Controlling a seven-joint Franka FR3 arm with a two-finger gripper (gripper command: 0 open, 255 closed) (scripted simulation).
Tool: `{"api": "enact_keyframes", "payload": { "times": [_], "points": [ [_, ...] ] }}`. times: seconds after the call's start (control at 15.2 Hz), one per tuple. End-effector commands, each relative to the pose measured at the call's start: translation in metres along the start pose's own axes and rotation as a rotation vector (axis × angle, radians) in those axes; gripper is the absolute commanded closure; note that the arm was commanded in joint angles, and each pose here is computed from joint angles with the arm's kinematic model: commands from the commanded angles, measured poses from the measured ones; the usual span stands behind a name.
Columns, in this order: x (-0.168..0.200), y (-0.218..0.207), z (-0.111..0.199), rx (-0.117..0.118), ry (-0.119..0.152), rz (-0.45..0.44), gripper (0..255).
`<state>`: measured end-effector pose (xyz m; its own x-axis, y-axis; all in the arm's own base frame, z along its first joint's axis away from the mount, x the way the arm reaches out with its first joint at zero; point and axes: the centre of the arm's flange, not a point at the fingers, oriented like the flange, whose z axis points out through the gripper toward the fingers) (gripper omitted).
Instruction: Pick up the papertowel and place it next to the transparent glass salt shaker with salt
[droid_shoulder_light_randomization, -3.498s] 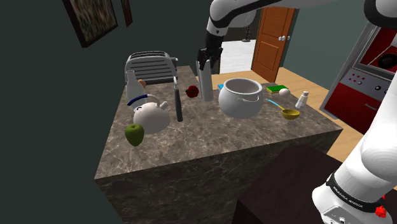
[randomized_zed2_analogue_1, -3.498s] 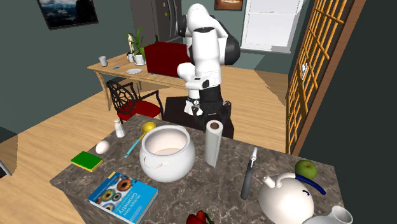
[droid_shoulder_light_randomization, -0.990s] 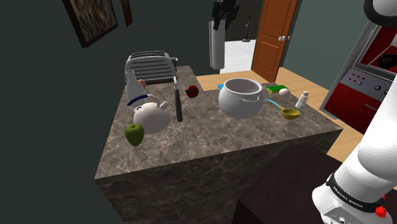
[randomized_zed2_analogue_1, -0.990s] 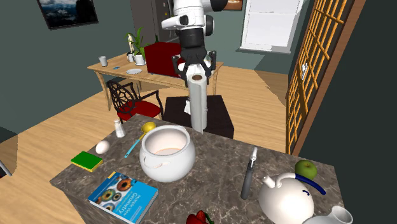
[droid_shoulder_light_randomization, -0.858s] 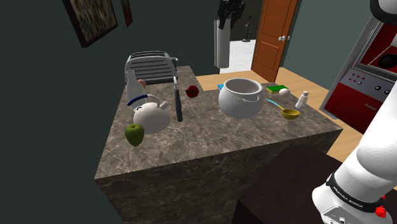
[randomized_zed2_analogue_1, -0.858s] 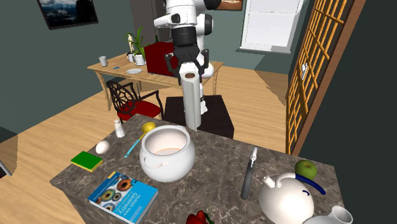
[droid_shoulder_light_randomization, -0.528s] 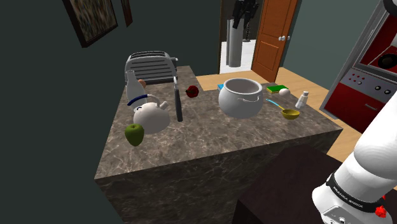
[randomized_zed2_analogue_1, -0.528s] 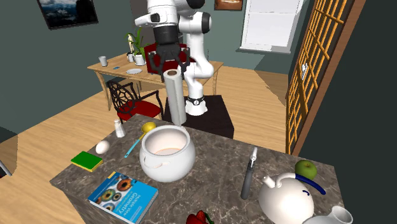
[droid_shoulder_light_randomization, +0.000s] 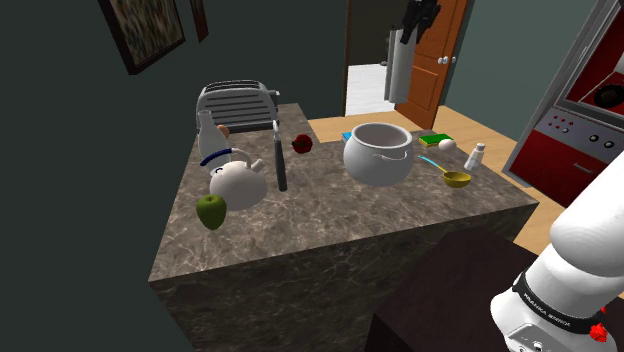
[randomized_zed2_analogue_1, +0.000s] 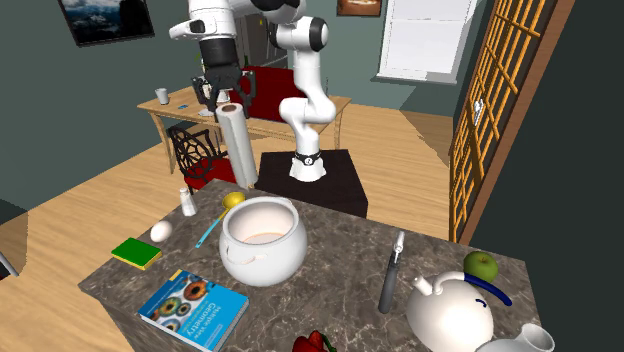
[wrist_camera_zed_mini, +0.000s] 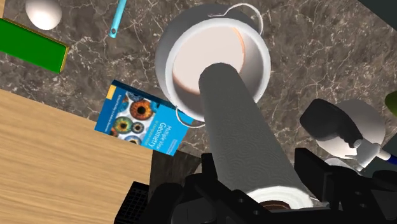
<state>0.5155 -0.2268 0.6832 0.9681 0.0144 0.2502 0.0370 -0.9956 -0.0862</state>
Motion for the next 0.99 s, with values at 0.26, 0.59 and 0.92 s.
{"api": "enact_keyframes", "payload": {
  "times": [0.26, 0.59, 0.92],
  "points": [
    [-0.037, 0.068, -0.017, 0.0, 0.0, -0.002, 255],
    [-0.068, 0.125, -0.031, 0.0, 0.0, -0.002, 255],
    [-0.098, 0.182, -0.044, 0.0, 0.0, -0.002, 255]
  ]
}}
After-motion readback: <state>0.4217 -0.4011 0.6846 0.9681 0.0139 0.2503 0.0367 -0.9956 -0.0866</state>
